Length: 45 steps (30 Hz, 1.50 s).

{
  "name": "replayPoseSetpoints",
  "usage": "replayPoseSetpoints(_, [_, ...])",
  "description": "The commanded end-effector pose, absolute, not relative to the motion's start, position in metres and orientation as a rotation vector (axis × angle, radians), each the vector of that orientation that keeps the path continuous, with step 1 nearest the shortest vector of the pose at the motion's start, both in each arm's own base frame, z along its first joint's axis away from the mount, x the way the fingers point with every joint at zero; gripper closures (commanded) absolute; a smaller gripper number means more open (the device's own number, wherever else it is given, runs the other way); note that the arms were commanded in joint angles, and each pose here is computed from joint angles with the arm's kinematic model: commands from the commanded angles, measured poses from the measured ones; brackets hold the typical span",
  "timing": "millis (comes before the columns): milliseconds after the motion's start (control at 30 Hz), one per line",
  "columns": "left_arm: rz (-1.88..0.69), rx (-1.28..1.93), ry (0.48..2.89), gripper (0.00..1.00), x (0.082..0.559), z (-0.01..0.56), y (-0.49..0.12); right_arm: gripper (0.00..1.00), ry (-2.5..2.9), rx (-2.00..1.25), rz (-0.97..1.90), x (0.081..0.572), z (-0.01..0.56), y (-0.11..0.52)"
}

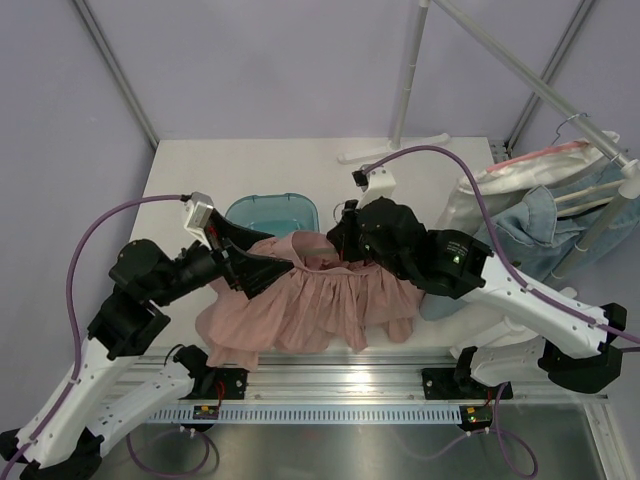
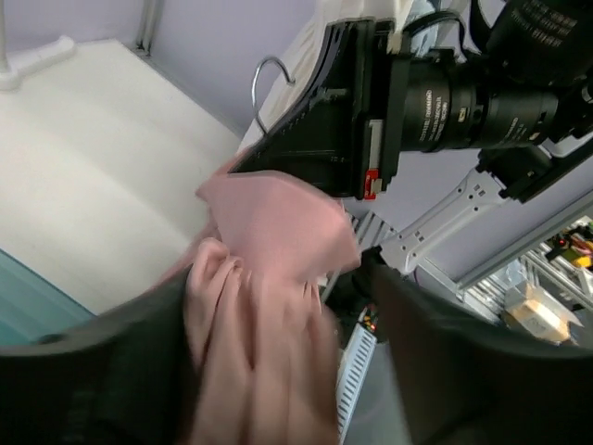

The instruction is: Remove the skirt from the hanger

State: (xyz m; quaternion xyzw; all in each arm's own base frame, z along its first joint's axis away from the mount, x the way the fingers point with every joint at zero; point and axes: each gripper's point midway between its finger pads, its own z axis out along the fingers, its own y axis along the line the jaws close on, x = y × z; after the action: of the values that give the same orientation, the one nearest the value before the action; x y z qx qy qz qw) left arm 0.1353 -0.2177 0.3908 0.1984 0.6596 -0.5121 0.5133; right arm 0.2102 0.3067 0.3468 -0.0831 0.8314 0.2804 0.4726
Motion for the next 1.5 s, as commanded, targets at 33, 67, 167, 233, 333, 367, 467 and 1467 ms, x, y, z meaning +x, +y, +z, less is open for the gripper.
replayPoseSetpoints(33, [-1.225,0.481,1.431,0.01,0.126,0.413,-0.208,1.0,1.985,-0.111,0.649,0.214,0.368,0.294])
replayPoseSetpoints(67, [-1.215,0.481,1.441,0.01,0.126,0.408,-0.206,1.0,1.98,-0.104,0.64,0.214,0.371,0.288])
replayPoseSetpoints(167, [-1.211,0.512,1.457,0.01,0.12,0.396,-0.205,1.0,1.961,-0.108,0.652,0.21,0.384,0.28])
replayPoseSetpoints(233, [-1.208,0.523,1.486,0.01,0.118,0.386,-0.205,1.0,1.958,-0.112,0.656,0.207,0.39,0.273])
replayPoseSetpoints(333, [-1.185,0.518,1.527,0.01,0.12,0.369,-0.202,1.0,1.949,-0.139,0.689,0.199,0.401,0.269])
replayPoseSetpoints(367, [-1.179,0.516,1.533,0.01,0.12,0.366,-0.201,1.0,1.952,-0.151,0.704,0.196,0.404,0.268])
replayPoseSetpoints(467, [-1.155,0.507,1.558,0.01,0.123,0.354,-0.199,1.0,1.935,-0.175,0.748,0.189,0.413,0.266])
replayPoseSetpoints(1467, [-0.815,0.004,1.599,1.0,0.142,0.343,-0.105,1.0,1.883,-0.081,0.6,0.181,0.41,0.186])
